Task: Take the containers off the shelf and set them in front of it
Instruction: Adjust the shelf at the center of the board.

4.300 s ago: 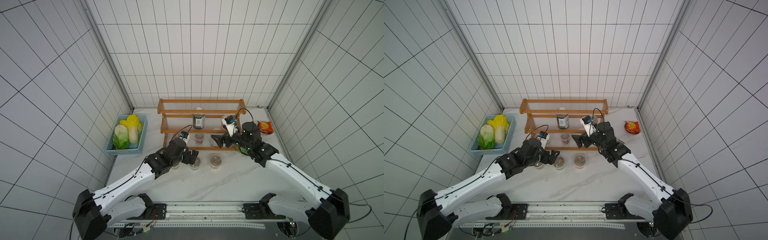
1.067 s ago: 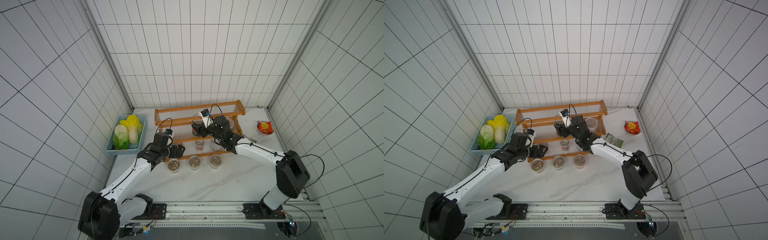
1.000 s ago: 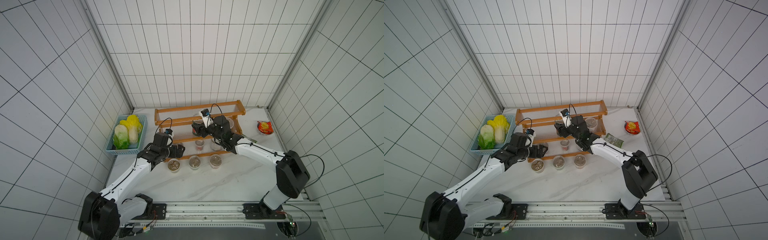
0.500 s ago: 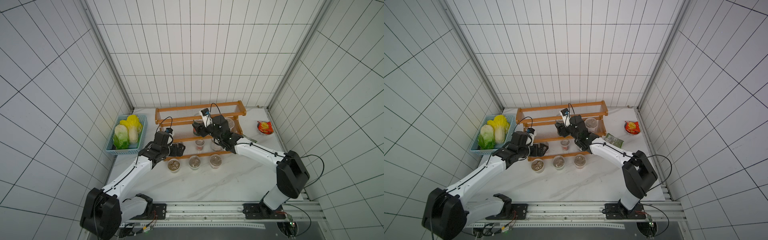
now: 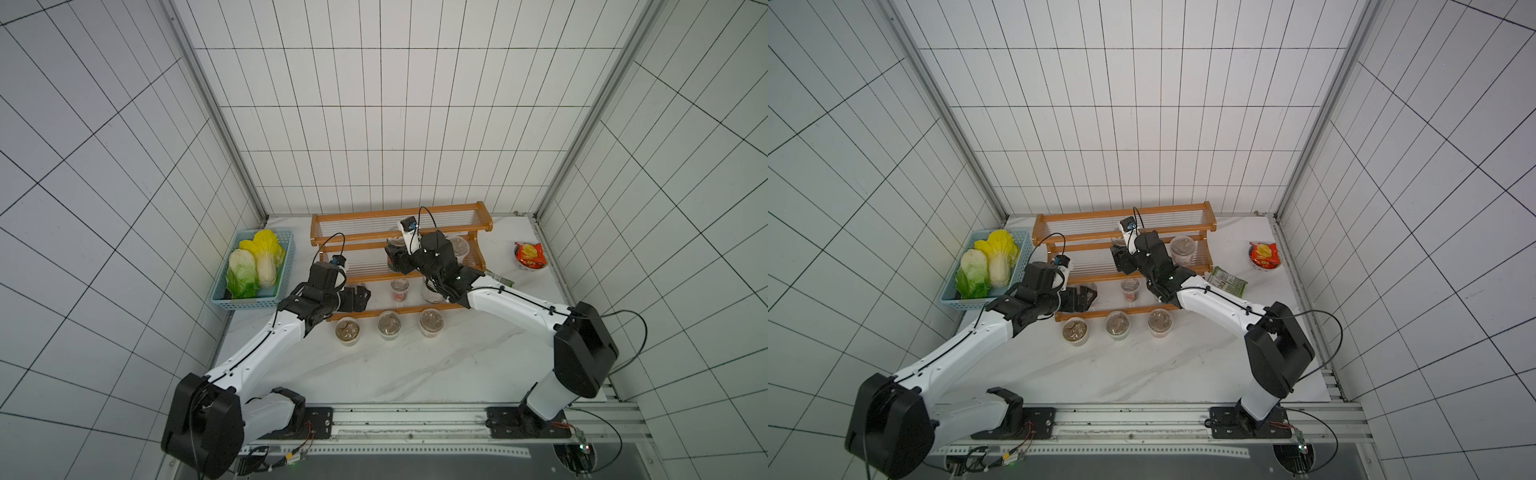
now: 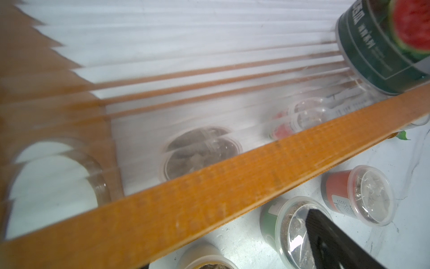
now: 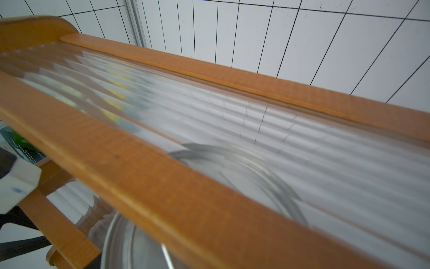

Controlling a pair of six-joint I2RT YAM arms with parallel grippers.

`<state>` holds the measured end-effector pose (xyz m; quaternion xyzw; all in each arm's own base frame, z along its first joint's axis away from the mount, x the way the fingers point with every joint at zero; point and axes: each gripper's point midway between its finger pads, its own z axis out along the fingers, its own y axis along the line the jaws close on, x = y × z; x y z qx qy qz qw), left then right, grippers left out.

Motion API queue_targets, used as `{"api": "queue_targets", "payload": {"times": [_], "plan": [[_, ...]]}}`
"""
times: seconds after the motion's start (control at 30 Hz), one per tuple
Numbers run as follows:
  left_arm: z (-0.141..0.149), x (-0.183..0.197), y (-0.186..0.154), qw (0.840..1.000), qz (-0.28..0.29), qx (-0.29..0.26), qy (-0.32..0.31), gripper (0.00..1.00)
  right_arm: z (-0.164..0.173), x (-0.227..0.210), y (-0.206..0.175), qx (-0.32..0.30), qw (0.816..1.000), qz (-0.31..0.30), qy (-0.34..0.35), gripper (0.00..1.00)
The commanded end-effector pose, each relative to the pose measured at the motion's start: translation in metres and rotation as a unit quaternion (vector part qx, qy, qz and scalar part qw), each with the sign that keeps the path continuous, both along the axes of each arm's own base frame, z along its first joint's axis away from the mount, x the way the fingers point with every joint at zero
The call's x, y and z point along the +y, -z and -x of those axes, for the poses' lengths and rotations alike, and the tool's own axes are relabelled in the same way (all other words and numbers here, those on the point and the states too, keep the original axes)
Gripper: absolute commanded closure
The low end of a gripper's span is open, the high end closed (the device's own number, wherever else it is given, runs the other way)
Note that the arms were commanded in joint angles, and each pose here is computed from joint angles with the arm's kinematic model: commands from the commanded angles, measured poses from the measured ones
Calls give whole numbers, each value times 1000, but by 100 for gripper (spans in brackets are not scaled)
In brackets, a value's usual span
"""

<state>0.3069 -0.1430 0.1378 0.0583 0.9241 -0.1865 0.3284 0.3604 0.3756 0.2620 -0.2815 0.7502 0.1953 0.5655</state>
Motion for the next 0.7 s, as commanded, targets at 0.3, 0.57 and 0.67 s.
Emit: {"api": "queue_targets", "payload": {"times": [0.3, 0.57, 0.67], "plan": [[-12, -2, -12, 1000, 2, -22, 5, 2, 1, -11, -47, -79, 996, -27, 17, 10], [-12, -2, -12, 1000, 4, -22, 6, 2, 4, -14, -27, -57, 998, -20, 18, 11], [-11, -2, -12, 1000, 4, -22, 6, 2, 3, -14, -21, -51, 998, -13, 20, 11]]}}
